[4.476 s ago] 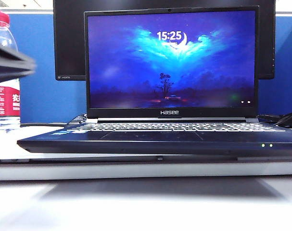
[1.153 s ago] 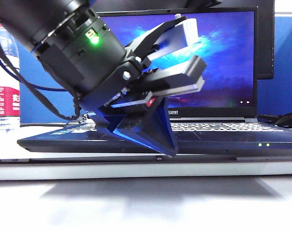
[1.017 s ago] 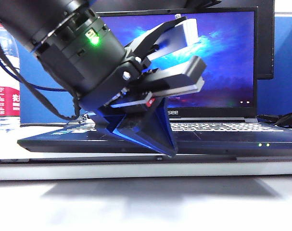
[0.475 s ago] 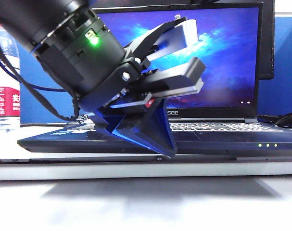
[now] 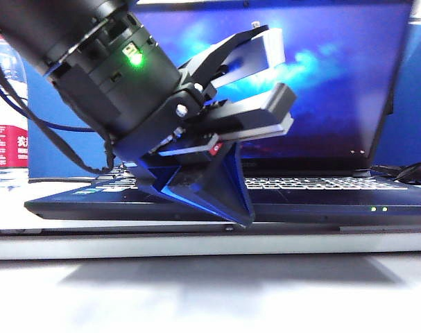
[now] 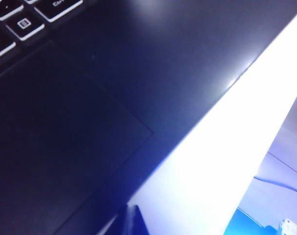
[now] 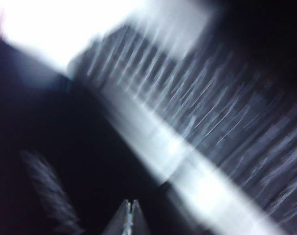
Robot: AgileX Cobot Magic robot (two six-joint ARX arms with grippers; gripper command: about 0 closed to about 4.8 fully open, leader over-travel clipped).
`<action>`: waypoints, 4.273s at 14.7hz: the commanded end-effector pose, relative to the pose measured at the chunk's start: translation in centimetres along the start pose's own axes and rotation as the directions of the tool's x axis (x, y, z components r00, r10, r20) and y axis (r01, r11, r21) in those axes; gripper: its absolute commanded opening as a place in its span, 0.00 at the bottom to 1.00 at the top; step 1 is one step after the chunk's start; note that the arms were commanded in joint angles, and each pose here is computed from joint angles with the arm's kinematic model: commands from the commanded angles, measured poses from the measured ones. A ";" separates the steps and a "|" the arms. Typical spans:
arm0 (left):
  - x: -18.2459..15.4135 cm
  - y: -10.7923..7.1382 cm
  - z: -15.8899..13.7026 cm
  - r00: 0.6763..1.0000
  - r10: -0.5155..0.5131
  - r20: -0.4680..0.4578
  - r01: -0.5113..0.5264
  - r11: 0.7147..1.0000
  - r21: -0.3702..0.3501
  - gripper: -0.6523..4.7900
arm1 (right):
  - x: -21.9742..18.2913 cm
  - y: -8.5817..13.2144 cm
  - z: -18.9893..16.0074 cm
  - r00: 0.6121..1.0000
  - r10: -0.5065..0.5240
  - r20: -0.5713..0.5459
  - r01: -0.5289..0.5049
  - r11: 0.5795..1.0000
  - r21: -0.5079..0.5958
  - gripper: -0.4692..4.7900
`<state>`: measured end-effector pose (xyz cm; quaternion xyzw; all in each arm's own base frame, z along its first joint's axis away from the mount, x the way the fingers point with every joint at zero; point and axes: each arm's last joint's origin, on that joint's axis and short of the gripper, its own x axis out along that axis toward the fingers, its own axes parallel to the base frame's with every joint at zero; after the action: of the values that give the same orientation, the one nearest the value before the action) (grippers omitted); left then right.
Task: Close the lid of the black laptop.
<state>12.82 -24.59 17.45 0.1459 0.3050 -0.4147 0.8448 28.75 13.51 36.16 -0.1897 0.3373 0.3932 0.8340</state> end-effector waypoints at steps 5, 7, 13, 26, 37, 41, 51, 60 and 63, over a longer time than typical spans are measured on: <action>0.0 0.2 0.4 0.999 0.034 0.030 -0.033 0.999 -0.009 0.15 | -1.3 1.6 0.3 1.000 0.016 -0.002 -0.016 1.000 -0.021 0.08; 0.0 0.2 0.4 0.999 0.036 0.030 -0.036 0.999 -0.008 0.15 | -1.3 1.9 -0.3 0.997 0.059 -0.057 -0.059 0.998 0.003 0.08; -0.1 0.2 0.4 0.999 0.037 0.031 -0.037 0.999 -0.009 0.15 | -1.7 4.5 -0.2 0.985 0.145 -0.096 -0.146 0.989 -0.006 0.08; 0.0 0.1 0.2 1.000 0.002 0.011 -0.002 1.000 -0.003 0.15 | -2.0 7.5 -0.8 0.949 0.235 -0.209 -0.232 0.972 0.041 0.08; -0.2 -0.8 0.0 0.947 -0.319 -0.042 0.320 0.948 -0.004 0.15 | -2.1 8.0 -1.3 0.927 0.257 -0.272 -0.245 0.966 0.078 0.08; -0.4 -1.3 -0.1 0.879 -0.473 -0.064 0.476 0.879 0.032 0.15 | -2.1 8.1 -1.4 0.925 0.259 -0.278 -0.244 0.966 0.086 0.08; -1.6 -2.2 1.0 0.609 -0.793 -0.011 0.777 0.594 0.210 0.15 | -0.8 7.6 -1.6 0.917 0.201 -0.345 -0.183 0.980 0.083 0.08; -5.7 -2.3 3.0 0.398 -0.916 0.050 0.855 0.390 0.342 0.15 | 0.7 7.4 -2.3 0.891 0.165 -0.422 -0.143 0.986 0.083 0.08; -7.4 -2.1 3.6 0.392 -0.916 0.088 0.836 0.394 0.382 0.15 | 1.6 7.4 -3.0 0.877 0.168 -0.449 -0.141 0.986 0.094 0.08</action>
<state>9.16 -23.31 24.42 0.0169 0.1635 -0.8523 0.4965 22.45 17.18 32.81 -0.2248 0.5438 0.3956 0.7052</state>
